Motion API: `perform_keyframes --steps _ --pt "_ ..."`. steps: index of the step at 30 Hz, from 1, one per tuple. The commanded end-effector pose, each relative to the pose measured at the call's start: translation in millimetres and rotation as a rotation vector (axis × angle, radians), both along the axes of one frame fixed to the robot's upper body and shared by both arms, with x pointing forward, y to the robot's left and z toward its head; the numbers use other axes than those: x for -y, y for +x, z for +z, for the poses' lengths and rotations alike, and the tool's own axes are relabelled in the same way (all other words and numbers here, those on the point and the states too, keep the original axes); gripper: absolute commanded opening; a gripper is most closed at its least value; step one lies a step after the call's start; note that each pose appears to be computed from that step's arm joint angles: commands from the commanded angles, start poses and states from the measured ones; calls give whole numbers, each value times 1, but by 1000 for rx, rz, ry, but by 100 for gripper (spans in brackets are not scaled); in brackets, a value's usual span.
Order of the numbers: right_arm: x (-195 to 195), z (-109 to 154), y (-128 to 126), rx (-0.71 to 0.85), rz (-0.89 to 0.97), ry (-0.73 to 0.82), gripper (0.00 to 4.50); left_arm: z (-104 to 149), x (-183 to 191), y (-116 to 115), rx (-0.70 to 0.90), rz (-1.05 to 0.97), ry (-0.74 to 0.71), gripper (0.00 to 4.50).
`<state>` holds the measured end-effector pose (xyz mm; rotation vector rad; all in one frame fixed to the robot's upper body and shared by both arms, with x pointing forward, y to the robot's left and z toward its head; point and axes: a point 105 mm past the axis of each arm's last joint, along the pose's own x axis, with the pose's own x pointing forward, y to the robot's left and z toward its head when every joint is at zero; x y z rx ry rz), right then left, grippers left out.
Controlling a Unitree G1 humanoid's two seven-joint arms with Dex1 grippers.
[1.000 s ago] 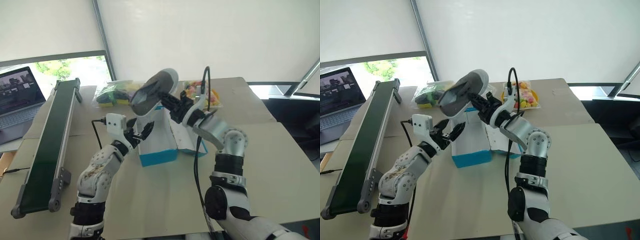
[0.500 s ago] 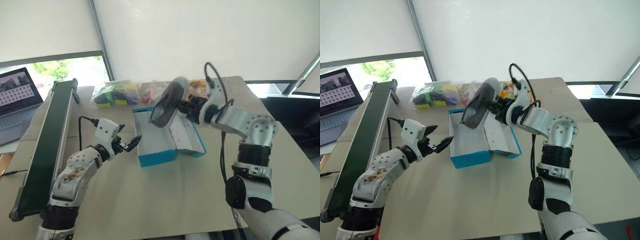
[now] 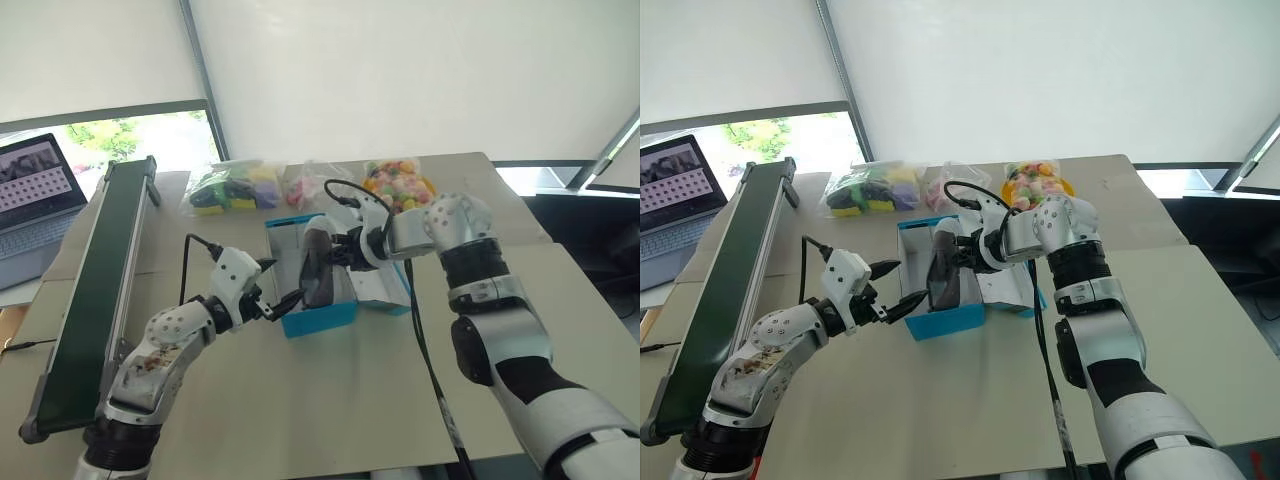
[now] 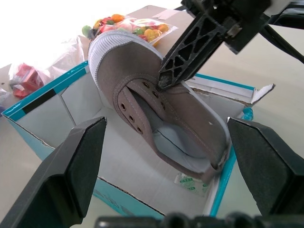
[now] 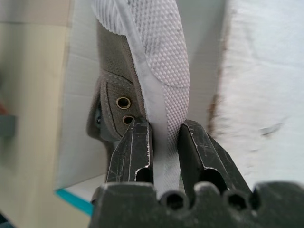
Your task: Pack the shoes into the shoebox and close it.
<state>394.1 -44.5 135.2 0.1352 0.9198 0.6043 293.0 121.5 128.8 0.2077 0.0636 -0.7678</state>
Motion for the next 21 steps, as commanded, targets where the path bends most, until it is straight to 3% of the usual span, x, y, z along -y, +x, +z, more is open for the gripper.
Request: perform_keyframes --steps 1,10,12,13,19,21 --pt "-4 16 14 110 75 -36 71 12 -4 -5 64 11 42 434" --pt "-16 2 18 122 189 -105 71 8 -10 -12 55 28 67 434" --pt "-17 4 19 128 189 -100 143 8 -11 -13 56 32 68 450" --pt "-18 5 20 129 186 -94 155 8 -12 -13 56 33 68 450" --pt "-34 26 20 149 196 -13 364 9 -12 -13 59 31 70 450" --pt "-39 37 20 160 197 20 364 9 -13 -12 59 30 71 450"
